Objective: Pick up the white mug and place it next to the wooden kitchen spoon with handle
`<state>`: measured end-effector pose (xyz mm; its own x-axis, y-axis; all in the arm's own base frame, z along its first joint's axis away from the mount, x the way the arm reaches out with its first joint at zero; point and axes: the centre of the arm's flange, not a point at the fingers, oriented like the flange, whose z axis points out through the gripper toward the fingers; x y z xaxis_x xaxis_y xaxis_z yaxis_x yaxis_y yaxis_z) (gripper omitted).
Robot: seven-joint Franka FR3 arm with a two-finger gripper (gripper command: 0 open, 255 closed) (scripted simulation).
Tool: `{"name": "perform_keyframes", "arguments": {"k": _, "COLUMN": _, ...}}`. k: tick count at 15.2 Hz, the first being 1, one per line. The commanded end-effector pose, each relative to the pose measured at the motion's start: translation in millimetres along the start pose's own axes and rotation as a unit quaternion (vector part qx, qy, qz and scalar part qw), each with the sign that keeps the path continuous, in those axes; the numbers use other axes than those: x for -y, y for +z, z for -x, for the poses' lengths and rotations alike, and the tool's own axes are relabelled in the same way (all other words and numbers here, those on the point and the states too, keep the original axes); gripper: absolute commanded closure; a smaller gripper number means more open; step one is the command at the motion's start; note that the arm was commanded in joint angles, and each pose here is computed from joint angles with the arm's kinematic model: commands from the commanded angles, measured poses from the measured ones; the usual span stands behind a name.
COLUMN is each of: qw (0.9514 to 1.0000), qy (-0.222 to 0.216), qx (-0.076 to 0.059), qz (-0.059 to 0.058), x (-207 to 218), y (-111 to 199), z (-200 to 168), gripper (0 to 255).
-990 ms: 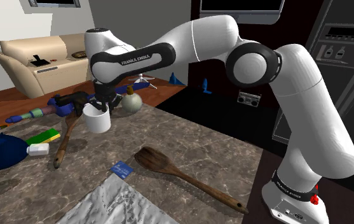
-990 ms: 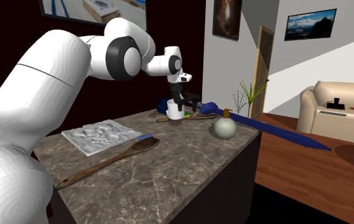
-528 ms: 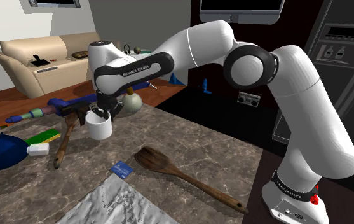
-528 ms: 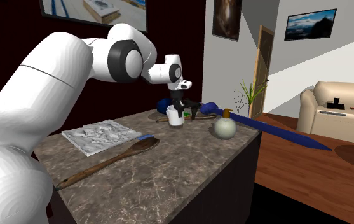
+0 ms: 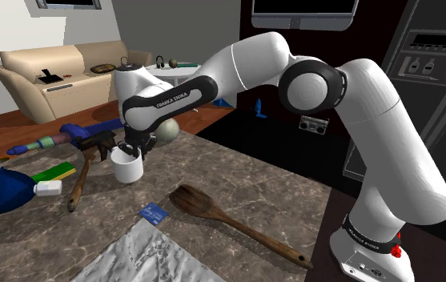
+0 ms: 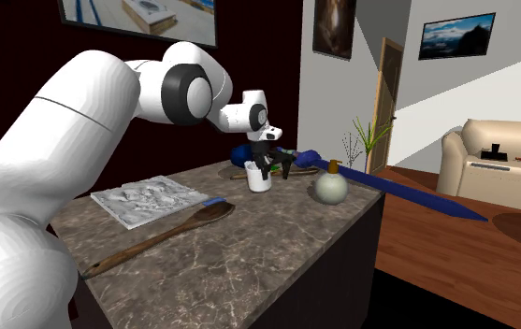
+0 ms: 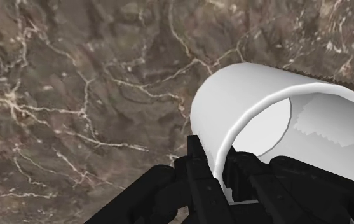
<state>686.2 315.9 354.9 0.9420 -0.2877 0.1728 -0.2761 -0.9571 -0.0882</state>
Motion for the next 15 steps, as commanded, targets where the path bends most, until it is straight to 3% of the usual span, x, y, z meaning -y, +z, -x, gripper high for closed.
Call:
{"name": "perform_keyframes", "arguments": {"k": 1, "qw": 1.0, "qy": 0.0, "qx": -0.001, "qz": -0.001, "x": 0, "y": 0, "z": 0, "gripper": 255}}
{"name": "perform_keyframes", "arguments": {"k": 5, "qw": 1.0, "qy": 0.0, "qx": -0.001, "qz": -0.001, "x": 0, "y": 0, "z": 0, "gripper": 255}}
{"name": "perform_keyframes", "arguments": {"k": 6, "qw": 1.0, "qy": 0.0, "qx": -0.001, "qz": -0.001, "x": 0, "y": 0, "z": 0, "gripper": 0}}
{"name": "perform_keyframes", "arguments": {"k": 11, "qw": 1.0, "qy": 0.0, "qx": -0.001, "qz": -0.001, "x": 0, "y": 0, "z": 0, "gripper": 0}}
{"name": "perform_keyframes", "arguments": {"k": 15, "qw": 1.0, "qy": 0.0, "qx": -0.001, "qz": -0.001, "x": 0, "y": -50, "z": 0, "gripper": 0}}
